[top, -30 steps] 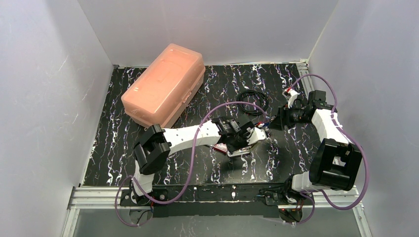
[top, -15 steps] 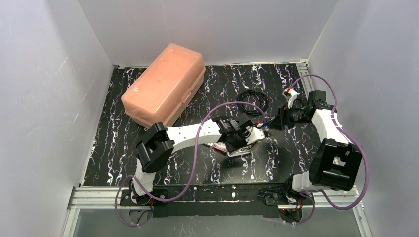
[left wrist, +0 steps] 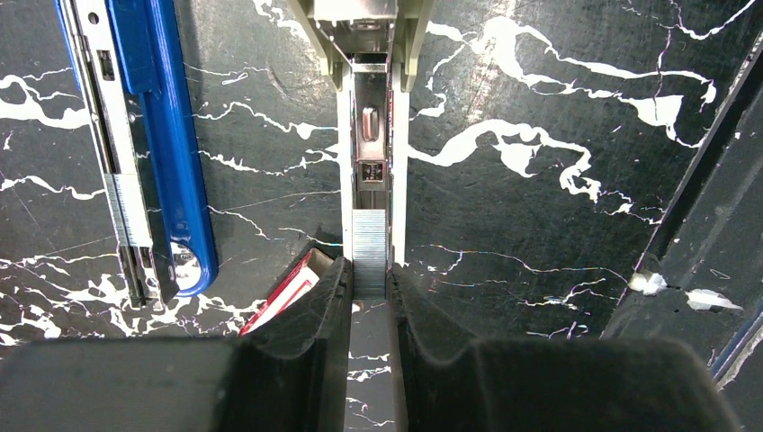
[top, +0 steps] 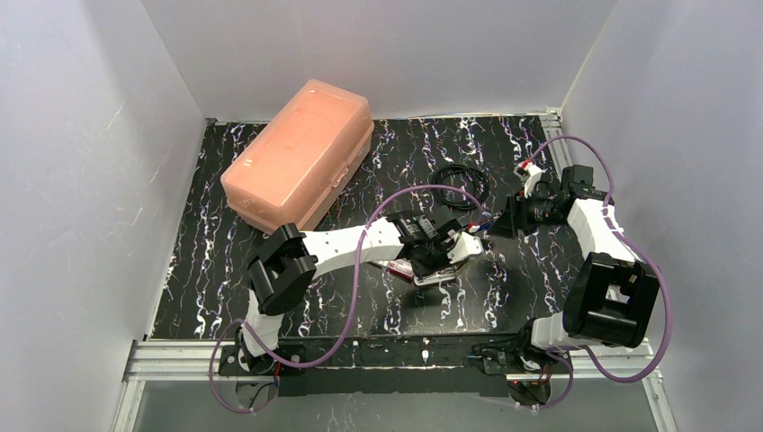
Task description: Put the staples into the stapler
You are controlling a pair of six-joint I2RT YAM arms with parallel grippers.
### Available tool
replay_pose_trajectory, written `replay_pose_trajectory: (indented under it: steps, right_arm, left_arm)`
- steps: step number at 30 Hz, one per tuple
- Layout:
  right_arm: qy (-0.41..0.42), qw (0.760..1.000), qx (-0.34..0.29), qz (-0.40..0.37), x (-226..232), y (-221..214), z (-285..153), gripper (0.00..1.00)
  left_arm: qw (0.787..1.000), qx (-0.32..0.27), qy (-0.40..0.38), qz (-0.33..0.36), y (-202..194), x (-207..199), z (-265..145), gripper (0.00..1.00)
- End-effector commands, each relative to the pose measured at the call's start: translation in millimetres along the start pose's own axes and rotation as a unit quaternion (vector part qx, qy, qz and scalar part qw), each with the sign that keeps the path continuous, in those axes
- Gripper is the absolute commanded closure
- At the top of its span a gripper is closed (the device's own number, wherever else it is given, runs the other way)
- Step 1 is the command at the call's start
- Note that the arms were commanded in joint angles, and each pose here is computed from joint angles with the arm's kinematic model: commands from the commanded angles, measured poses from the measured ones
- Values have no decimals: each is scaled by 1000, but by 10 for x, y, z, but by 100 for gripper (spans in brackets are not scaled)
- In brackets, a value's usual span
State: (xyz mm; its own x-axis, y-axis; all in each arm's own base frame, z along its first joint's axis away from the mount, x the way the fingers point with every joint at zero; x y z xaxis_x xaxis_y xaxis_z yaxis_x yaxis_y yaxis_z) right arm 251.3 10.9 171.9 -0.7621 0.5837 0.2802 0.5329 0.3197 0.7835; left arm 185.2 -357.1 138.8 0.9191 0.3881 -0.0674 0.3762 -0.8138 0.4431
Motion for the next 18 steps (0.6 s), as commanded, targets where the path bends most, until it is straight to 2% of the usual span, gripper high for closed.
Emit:
replay_pose_trajectory:
  steps: [1,18]
  right_arm:
    - [7,1000,-12,-9,1,70,-33,36]
    - [9,1000,-12,-8,3,66,-32,36]
  left_arm:
    - [1000,2,-9,5,10,7,-16,100]
    - [1000,9,-12,5,-12,24,27,100]
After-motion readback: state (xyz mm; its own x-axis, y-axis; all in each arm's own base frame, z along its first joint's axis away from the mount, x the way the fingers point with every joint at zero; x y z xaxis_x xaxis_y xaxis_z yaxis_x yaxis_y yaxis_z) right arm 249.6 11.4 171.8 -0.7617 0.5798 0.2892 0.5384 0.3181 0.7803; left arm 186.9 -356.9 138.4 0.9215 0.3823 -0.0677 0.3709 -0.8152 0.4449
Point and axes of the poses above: each gripper's point midway between its finger pads, its own z axis out along the fingers, its own x axis along the line the jaws close on, y = z × x, the point moved 8 cm from there along -z, back along the fingers, and after that the axes turned 14 degrees about -z, right-handed, at the moved point
